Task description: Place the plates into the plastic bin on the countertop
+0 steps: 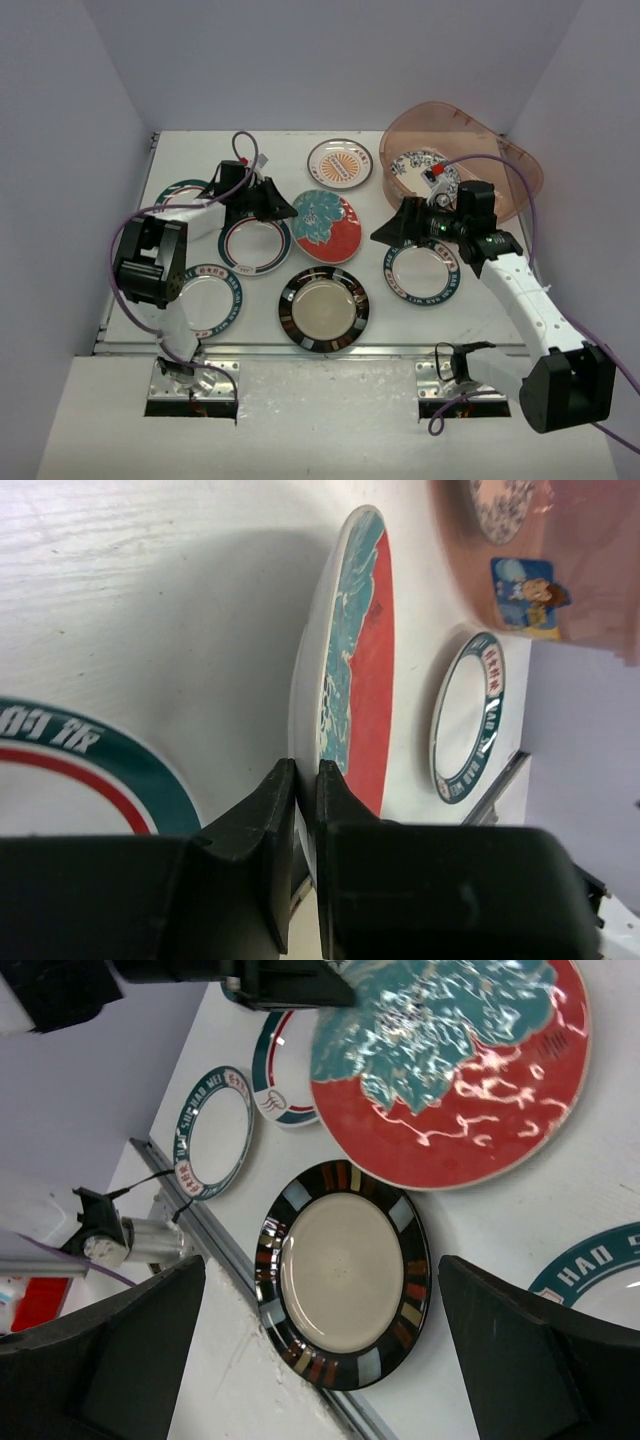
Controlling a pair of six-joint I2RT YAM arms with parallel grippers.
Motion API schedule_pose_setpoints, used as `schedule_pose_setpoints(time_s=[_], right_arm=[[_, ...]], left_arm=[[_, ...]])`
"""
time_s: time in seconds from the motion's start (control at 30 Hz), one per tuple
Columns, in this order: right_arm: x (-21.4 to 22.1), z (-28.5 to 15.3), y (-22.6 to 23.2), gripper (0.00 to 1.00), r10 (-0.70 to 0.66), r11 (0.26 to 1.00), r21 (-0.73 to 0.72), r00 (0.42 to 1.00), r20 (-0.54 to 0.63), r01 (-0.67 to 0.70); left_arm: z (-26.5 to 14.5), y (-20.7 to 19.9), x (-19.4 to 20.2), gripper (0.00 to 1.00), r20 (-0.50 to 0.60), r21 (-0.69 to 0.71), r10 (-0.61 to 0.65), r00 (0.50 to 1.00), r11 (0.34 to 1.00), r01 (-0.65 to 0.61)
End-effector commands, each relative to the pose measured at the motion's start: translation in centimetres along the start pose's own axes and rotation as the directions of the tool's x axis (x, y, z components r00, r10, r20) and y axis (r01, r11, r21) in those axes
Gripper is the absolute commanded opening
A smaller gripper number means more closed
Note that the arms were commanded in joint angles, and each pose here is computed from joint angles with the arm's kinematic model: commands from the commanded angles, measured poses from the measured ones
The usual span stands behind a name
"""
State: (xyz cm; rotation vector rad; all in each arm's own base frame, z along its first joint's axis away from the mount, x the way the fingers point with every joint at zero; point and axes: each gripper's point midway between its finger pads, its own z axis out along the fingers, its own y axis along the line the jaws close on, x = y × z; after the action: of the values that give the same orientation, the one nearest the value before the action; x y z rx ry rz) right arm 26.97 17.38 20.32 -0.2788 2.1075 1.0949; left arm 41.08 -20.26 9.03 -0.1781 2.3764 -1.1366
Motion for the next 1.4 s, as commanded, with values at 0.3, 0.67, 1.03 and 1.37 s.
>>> schedule_pose_setpoints(time_s=[0.3,0.67,1.03,1.37], right_arm=[[-6.6,0.6,0.1,0.99,0.105,0.994,0.013,0.984,0.144,-0.108],[-8.1,1.9,4.0,0.4,0.184,0.943,-0.287,0.982,0.039,-0.166],[-11.1,0.4,2.8,0.0,0.302,0.934,-0.242,0.941,0.15,-0.262],[-16.5,-7.8,-9.7,0.0,0.489,0.708,-0.061,0.426,0.761,-0.703]], left_arm=[[-14.0,-16.6,-1.9,0.0,0.327,0.433,0.047,0.944,0.88,-0.194],[-18.6,-21.4,0.8,0.0,0.328,0.584,-0.012,0.945,0.789,-0.193],[-18.8,-22.2,-2.1,0.62,0.419,0.45,0.057,0.906,0.854,-0.262],[-26.5,-14.6,-4.1,1.0,0.706,-0.156,0.233,0.668,0.972,-0.175]])
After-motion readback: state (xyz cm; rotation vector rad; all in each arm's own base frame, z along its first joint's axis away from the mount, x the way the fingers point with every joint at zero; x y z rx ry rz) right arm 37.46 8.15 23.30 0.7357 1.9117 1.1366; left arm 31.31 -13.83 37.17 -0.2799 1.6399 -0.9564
